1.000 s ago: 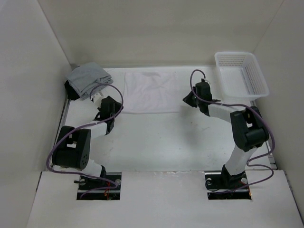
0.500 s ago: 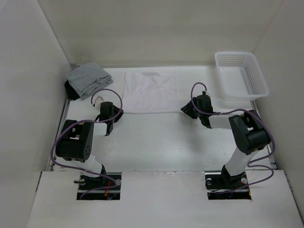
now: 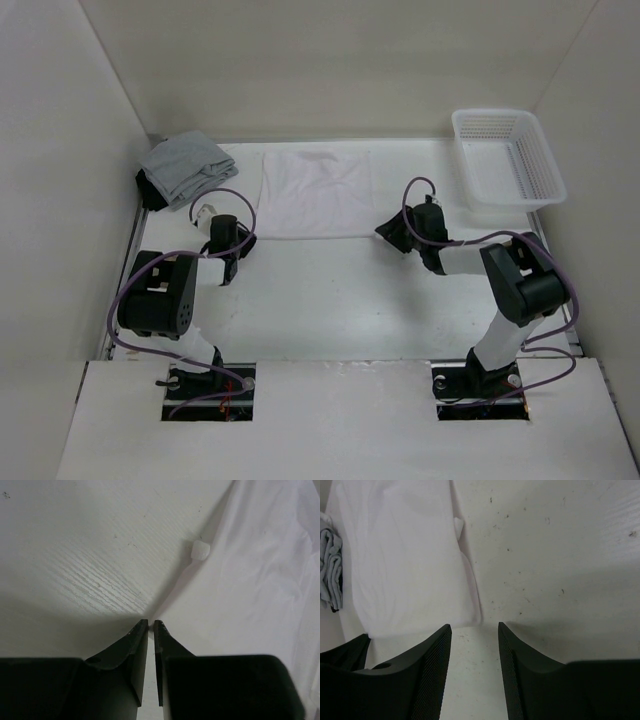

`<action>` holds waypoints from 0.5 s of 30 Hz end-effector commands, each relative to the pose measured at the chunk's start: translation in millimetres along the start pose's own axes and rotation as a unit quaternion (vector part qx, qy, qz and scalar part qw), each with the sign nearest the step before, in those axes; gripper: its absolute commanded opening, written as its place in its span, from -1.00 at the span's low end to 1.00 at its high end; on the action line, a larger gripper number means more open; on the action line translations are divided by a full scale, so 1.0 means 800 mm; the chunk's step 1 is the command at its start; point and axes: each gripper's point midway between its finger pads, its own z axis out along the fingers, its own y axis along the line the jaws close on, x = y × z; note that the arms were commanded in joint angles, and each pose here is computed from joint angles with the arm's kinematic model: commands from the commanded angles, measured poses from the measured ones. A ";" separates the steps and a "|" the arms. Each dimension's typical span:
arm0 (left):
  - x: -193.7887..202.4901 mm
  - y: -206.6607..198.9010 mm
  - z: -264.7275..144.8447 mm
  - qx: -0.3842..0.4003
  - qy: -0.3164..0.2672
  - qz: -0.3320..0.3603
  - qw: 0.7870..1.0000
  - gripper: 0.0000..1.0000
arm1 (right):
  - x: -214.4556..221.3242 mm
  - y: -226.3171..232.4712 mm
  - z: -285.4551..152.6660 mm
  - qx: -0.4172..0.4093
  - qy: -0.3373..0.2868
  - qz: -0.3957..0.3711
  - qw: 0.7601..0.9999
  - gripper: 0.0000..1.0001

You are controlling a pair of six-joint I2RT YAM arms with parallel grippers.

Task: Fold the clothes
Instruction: Fold the tank top

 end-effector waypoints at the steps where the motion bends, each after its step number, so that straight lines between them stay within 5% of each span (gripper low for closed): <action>1: -0.004 0.002 0.003 0.003 -0.015 -0.006 1.000 -0.83 | -0.007 0.041 -0.004 -0.062 -0.010 0.004 0.998 -0.05; 15: -0.003 -0.002 0.004 0.013 -0.015 -0.007 1.000 -0.96 | 0.016 0.030 0.025 -0.054 0.031 0.038 0.997 -0.29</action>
